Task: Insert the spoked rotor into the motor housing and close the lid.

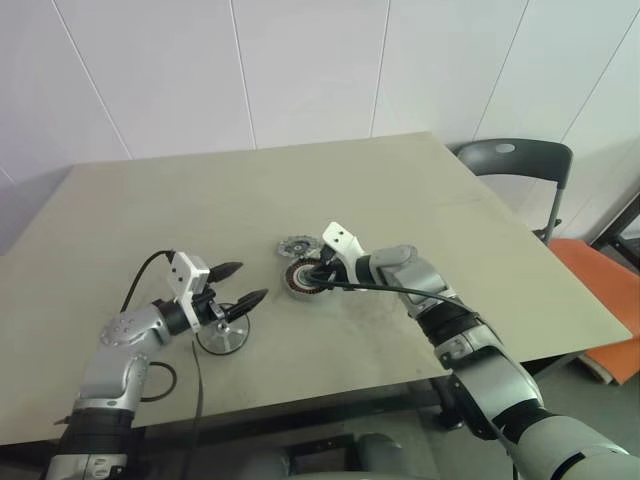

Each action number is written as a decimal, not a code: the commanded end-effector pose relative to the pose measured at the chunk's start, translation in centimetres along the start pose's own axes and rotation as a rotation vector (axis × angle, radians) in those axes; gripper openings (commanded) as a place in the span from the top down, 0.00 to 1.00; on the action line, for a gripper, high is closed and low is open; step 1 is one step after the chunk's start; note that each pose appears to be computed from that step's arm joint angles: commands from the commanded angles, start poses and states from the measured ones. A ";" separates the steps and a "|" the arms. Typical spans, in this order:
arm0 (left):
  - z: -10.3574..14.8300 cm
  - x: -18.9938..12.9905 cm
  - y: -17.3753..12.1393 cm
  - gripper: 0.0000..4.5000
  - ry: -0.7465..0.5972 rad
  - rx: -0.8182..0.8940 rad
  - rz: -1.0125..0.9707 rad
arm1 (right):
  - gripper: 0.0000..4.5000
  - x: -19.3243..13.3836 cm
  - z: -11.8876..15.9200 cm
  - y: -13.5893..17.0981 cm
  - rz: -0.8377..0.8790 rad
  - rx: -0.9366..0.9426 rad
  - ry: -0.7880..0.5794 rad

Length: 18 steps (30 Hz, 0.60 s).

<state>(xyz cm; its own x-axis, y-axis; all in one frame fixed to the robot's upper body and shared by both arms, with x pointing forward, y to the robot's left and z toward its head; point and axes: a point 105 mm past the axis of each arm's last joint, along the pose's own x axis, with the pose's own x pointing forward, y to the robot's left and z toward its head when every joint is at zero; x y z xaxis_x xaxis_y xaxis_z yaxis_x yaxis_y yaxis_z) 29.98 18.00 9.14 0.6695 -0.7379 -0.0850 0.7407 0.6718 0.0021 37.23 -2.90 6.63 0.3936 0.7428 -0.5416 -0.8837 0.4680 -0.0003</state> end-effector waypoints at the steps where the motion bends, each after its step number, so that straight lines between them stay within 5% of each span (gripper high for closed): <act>1: 1.1 0.0 0.2 0.00 -0.024 0.035 0.001 | 0.83 -0.2 -0.4 -0.2 -0.009 0.002 0.010; 12: 1.0 0.0 0.2 0.00 -0.024 0.037 0.006 | 0.83 -0.2 -0.5 -0.2 -0.009 0.007 0.010; 18: 0.8 0.0 0.3 0.00 -0.021 0.031 0.014 | 0.40 -0.1 0.8 0.5 0.052 0.120 -0.091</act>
<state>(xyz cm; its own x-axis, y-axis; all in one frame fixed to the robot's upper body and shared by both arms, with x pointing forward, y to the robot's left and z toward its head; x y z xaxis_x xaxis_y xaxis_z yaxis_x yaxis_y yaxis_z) 30.06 18.07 9.15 0.6772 -0.7310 -0.0844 0.7338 0.6793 0.0040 36.84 -2.39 6.61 0.3704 0.7767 -0.5095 -0.8819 0.4662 0.0697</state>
